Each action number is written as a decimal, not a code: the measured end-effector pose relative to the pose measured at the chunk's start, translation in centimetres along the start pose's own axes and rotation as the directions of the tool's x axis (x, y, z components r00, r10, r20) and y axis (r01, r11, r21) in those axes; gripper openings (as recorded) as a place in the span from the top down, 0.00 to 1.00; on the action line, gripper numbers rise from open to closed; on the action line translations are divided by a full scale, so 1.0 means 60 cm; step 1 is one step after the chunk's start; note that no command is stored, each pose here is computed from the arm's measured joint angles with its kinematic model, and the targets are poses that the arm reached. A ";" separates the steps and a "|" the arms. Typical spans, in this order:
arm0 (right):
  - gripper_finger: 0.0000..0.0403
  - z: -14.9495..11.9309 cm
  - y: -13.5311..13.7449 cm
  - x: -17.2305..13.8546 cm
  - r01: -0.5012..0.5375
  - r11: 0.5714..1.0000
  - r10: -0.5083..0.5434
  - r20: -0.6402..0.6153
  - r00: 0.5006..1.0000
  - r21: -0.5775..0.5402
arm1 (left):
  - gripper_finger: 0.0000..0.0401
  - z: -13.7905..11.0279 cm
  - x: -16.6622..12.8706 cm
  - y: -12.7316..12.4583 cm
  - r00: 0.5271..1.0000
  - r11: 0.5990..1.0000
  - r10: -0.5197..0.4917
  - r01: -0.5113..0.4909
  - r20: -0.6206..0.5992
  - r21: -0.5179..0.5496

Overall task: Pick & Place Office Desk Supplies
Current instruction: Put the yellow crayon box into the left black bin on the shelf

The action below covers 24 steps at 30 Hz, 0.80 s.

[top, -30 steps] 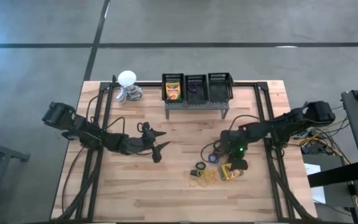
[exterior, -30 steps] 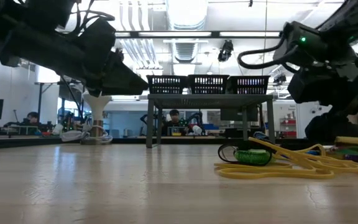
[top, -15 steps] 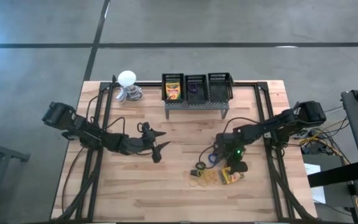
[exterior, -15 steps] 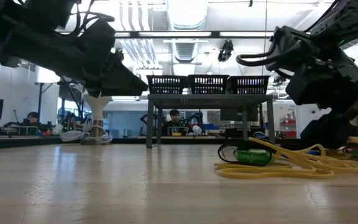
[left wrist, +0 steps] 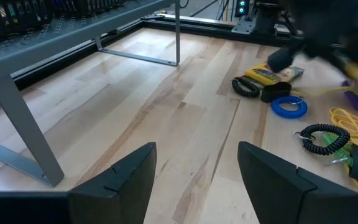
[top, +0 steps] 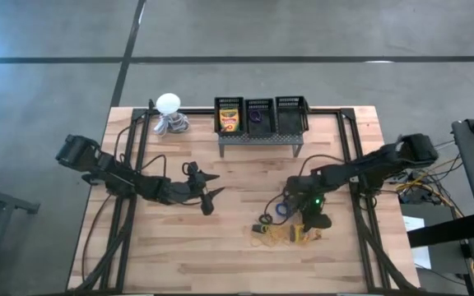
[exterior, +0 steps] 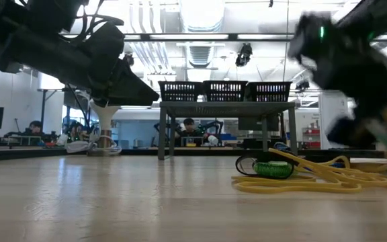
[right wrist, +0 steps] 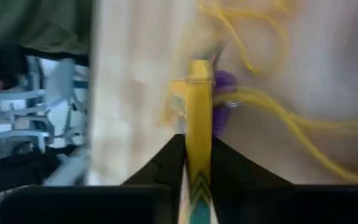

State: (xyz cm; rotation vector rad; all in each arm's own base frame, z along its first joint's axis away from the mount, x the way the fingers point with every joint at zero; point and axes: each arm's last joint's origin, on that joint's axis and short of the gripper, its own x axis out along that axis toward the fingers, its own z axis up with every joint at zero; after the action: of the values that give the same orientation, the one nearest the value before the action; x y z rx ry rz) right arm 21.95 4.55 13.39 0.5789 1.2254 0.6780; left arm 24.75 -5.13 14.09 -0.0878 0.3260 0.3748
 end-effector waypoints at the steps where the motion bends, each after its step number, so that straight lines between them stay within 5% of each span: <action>1: 0.91 0.005 0.011 -0.010 -0.013 1.000 0.014 0.033 0.999 -0.028 | 0.42 0.000 0.000 0.000 1.000 1.000 0.000 0.000 0.000 -0.001; 5: 0.94 0.006 0.041 -0.043 0.023 0.993 -0.007 0.136 0.991 -0.115 | 0.42 -0.001 0.000 0.000 1.000 1.000 0.002 -0.002 -0.002 -0.001; 11: 0.87 0.000 0.064 -0.084 0.294 0.935 -0.190 0.420 0.887 -0.197 | 0.42 -0.001 0.000 0.000 1.000 1.000 -0.008 0.008 -0.009 -0.017; 14: 0.87 0.002 0.069 -0.096 0.413 0.884 -0.215 0.594 0.775 -0.219 | 0.42 -0.002 0.000 0.000 1.000 1.000 -0.009 0.009 -0.015 -0.016; 18: 0.89 0.008 0.076 -0.106 0.532 0.784 -0.120 0.763 0.635 -0.319 | 0.42 -0.003 0.000 0.000 1.000 1.000 -0.015 0.014 -0.020 -0.017; 21: 0.90 0.019 0.093 -0.132 0.668 0.683 -0.067 0.885 0.460 -0.296 | 0.42 -0.003 0.000 0.000 1.000 1.000 -0.014 0.014 -0.021 -0.017; 24: 0.90 0.028 0.107 -0.171 0.804 0.573 -0.140 0.948 0.287 -0.159 | 0.42 -0.003 0.000 0.000 1.000 1.000 -0.014 0.014 -0.022 -0.017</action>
State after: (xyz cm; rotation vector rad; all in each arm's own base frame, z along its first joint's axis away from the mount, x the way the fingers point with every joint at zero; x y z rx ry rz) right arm 20.56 1.23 25.09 -0.1463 0.0492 0.0843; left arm 24.68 -5.16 13.90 -0.1107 0.3436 0.3630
